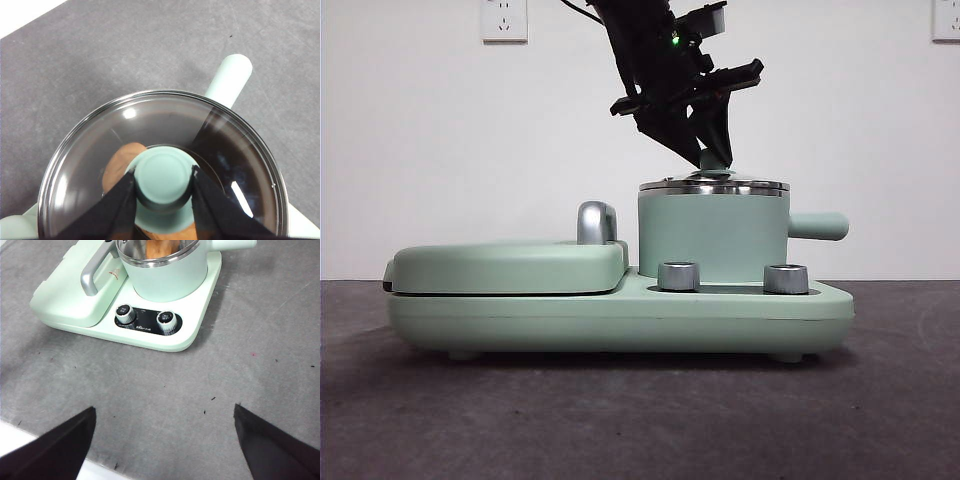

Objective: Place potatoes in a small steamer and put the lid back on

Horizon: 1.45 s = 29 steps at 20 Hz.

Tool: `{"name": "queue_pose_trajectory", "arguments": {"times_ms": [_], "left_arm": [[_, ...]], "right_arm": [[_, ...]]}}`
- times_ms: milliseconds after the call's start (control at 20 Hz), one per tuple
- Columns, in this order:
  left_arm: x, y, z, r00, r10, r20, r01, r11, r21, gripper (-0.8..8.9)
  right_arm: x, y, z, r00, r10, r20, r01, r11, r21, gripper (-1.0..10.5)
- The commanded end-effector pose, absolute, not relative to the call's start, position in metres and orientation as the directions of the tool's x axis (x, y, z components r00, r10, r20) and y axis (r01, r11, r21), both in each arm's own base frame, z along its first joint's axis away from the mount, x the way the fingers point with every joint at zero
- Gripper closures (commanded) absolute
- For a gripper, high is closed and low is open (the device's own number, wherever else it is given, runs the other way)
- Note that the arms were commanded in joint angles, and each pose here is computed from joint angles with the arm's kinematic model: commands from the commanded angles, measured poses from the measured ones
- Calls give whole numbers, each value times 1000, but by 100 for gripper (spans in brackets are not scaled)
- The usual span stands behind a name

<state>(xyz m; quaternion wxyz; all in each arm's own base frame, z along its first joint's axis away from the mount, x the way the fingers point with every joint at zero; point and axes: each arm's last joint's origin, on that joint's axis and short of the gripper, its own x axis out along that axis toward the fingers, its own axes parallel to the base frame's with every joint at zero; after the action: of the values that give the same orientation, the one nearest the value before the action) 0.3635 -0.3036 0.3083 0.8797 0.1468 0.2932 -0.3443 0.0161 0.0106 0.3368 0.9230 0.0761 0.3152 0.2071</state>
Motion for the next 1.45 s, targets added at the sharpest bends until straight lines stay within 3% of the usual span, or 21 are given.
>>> {"name": "queue_pose_trajectory", "arguments": {"times_ms": [50, 250, 300, 450, 500, 750, 1100, 1200, 1450], "left_arm": [[367, -312, 309, 601, -539, -591, 703, 708, 69, 805], [366, -312, 308, 597, -535, -598, 703, 708, 68, 776], [366, -312, 308, 597, -536, -597, 703, 708, 68, 727], [365, -312, 312, 600, -540, -590, 702, 709, 66, 431], [363, -309, 318, 604, -541, -586, 698, 714, 60, 396], [332, -281, 369, 608, -542, -580, 694, 718, 57, 396], [237, -201, 437, 489, -443, -752, 676, 737, 6, 404], [208, -177, 454, 492, -445, -748, 667, 745, -5, 409], [146, -124, 457, 510, -466, -723, 643, 765, -39, 409]], "right_arm": [[17, 11, 339, 720, 436, -540, -335, 900, 281, 520], [17, 11, 339, 720, 436, -540, -334, 900, 281, 520], [17, 11, 339, 720, 436, -540, -334, 900, 281, 520], [17, 11, 339, 720, 436, -540, -335, 900, 281, 520], [17, 11, 339, 720, 436, -540, -335, 900, 281, 520], [17, 11, 339, 720, 436, -540, -335, 900, 281, 520], [17, 11, 339, 715, 444, -541, -341, 896, 285, 520], [17, 12, 340, 706, 464, -535, -358, 885, 297, 520], [19, 15, 345, 696, 542, -471, -429, 840, 332, 520]]}}
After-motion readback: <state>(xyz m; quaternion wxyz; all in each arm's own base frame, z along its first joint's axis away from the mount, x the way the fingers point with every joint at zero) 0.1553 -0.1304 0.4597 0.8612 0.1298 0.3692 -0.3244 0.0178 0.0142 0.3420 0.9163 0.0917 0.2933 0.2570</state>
